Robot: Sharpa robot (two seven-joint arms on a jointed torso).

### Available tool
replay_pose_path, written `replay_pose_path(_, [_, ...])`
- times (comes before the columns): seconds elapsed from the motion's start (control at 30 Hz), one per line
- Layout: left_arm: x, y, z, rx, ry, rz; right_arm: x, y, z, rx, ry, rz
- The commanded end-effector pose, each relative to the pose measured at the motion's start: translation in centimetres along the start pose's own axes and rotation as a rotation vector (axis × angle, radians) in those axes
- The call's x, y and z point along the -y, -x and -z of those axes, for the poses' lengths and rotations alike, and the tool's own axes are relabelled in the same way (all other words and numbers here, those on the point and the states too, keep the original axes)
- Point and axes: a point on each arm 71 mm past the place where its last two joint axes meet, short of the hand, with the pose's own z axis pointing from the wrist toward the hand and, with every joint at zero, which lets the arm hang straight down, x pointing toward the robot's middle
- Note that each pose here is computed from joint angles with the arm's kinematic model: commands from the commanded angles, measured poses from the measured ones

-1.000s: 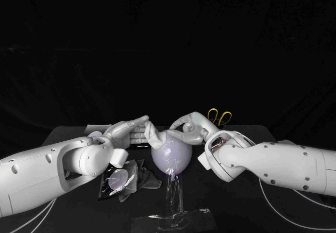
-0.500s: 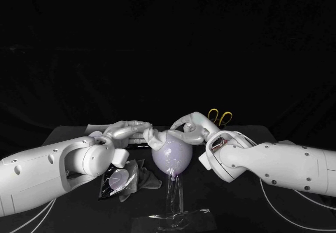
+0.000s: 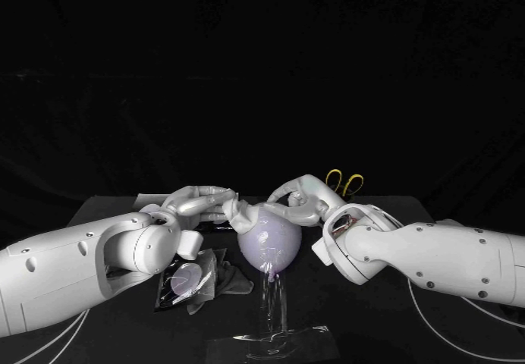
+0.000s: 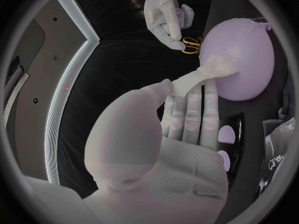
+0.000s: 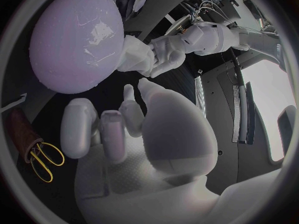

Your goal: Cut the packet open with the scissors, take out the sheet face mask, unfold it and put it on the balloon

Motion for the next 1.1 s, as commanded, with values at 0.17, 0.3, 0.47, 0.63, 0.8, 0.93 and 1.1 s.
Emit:
replay_pose_path(0.17, [0.54, -0.96, 0.0, -0.045, -0.069, 0.019, -0.3, -0.4, -0.1, -0.028, 0.012, 0.009])
replay_pose_path(0.3, [0.62, -1.47, 0.02, -0.071, -0.084, 0.038, -0.4, -0.6, -0.2, -0.031, 0.012, 0.006])
replay_pose_path(0.47, [0.71, -1.78, -0.06, -0.079, -0.1, 0.057, -0.5, -0.7, -0.3, -0.035, 0.007, -0.008])
replay_pose_path(0.63, [1.16, -2.12, -0.14, -0.087, -0.125, 0.08, -0.7, -1.1, -0.4, -0.046, -0.003, -0.03])
replay_pose_path(0.8, [1.9, -2.39, -0.23, -0.093, -0.151, 0.094, -0.8, -1.3, -0.4, -0.048, -0.006, -0.053])
replay_pose_path(0.93, [2.23, -2.54, -0.26, -0.098, -0.16, 0.1, -1.0, -1.3, -0.4, -0.046, -0.003, -0.068])
replay_pose_path(1.1, [2.36, -2.67, -0.28, -0.103, -0.16, 0.103, -1.2, -1.3, -0.5, -0.032, 0.007, -0.078])
